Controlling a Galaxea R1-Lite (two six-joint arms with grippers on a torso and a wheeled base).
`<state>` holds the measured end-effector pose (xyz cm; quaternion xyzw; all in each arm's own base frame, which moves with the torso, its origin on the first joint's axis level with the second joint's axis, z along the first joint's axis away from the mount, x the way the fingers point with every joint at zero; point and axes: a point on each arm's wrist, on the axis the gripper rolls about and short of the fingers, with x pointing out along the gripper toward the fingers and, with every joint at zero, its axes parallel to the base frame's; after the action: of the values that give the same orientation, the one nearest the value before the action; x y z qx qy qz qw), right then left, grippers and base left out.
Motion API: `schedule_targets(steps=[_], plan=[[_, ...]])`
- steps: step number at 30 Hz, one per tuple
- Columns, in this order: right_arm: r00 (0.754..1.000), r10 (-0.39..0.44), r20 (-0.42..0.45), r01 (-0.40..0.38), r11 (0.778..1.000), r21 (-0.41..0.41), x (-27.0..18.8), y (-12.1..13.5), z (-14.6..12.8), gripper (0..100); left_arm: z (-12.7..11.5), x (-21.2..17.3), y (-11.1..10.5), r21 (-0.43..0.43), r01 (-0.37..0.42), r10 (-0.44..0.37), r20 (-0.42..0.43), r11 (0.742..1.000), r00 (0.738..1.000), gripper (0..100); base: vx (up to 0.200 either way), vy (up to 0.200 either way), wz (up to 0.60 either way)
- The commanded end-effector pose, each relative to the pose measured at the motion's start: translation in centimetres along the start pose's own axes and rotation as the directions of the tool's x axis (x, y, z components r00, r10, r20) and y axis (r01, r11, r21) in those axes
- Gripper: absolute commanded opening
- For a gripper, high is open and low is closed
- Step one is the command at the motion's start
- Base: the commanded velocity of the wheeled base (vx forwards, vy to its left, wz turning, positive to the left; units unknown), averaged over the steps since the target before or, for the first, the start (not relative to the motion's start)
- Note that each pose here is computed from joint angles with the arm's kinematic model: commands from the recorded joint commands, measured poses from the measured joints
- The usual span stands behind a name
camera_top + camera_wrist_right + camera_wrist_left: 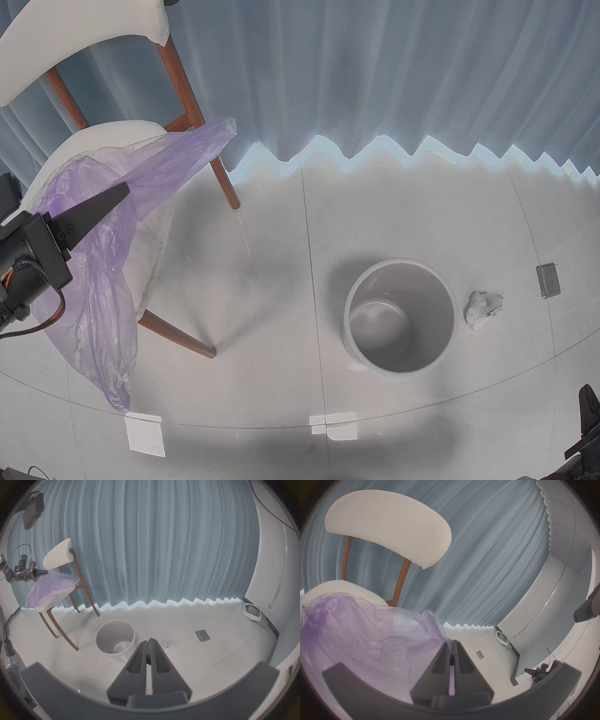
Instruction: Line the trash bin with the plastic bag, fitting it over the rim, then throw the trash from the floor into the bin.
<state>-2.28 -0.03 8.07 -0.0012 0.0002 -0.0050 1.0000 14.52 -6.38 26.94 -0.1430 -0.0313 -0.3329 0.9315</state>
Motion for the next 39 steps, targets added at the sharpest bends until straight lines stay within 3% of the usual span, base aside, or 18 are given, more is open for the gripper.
schedule_targets(steps=[1, 39], plan=[[1.000, 0.001, 0.000, -0.001, 1.000, -0.001, 0.00, 0.00, -0.53, 0, -0.21, 0.11, 0.06, -0.005, 0.000, 0.000, -0.009, 1.000, 1.000, 0, 0.000, -0.200, 0.00], [1.000, 0.001, 0.000, -0.001, 1.000, -0.001, 0.00, 0.00, -0.53, 0, -0.23, 0.02, -0.24, 0.002, 0.025, -0.025, 0.006, 1.000, 1.000, 0, 0.000, -0.200, 0.00]])
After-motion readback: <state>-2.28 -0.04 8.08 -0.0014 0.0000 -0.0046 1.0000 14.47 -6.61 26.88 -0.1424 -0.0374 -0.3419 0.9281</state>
